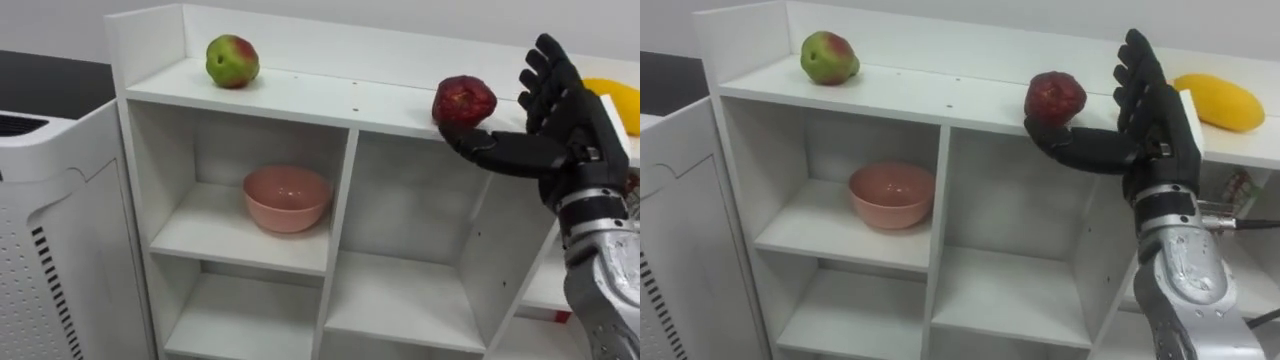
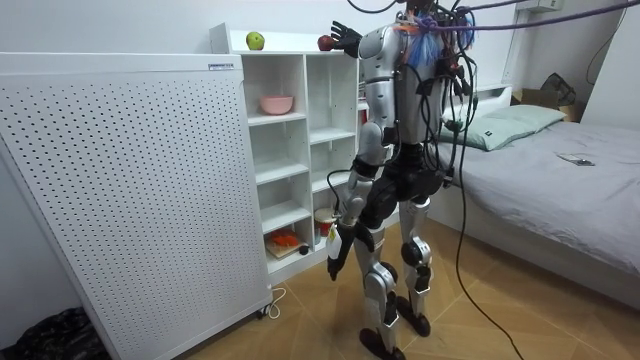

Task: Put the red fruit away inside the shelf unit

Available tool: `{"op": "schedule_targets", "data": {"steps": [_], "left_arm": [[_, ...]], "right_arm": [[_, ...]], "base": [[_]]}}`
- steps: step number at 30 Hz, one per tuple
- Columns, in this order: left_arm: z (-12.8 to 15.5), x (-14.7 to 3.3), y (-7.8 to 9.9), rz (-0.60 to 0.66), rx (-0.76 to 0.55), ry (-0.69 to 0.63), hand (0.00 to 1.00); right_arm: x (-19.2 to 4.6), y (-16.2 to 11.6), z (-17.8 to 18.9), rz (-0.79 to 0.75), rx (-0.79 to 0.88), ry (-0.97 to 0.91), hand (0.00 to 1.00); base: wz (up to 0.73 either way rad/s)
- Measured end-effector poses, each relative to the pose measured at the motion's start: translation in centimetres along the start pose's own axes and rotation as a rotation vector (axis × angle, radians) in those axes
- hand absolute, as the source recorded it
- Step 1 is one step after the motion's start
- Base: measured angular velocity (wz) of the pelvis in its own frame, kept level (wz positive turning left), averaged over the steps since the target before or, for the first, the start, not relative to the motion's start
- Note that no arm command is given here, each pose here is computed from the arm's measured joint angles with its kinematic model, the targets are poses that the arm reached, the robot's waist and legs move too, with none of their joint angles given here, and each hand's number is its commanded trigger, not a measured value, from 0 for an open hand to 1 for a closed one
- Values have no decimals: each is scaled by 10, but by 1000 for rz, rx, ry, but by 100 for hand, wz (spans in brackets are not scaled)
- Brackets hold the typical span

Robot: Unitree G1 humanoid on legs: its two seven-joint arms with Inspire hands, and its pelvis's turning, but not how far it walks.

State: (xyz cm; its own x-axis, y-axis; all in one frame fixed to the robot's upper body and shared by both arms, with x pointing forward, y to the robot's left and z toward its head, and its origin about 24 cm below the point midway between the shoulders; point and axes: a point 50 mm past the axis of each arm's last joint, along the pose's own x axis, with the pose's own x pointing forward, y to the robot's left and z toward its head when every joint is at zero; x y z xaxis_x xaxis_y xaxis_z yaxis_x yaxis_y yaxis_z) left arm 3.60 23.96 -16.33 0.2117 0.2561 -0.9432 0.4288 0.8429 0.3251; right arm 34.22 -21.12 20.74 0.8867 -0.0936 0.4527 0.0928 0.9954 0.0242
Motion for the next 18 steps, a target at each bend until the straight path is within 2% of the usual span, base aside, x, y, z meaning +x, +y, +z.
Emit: {"op": "schedule_targets", "data": {"steps": [17,18], "left_arm": [[0,0,3,-4,24,6,0],[1,0,3,-3,24,7,0]], "right_arm": [[1,6,-3,79,-37,27,0],[1,7,-3,81,-38,28,12]], "base": [[1],[0]]}}
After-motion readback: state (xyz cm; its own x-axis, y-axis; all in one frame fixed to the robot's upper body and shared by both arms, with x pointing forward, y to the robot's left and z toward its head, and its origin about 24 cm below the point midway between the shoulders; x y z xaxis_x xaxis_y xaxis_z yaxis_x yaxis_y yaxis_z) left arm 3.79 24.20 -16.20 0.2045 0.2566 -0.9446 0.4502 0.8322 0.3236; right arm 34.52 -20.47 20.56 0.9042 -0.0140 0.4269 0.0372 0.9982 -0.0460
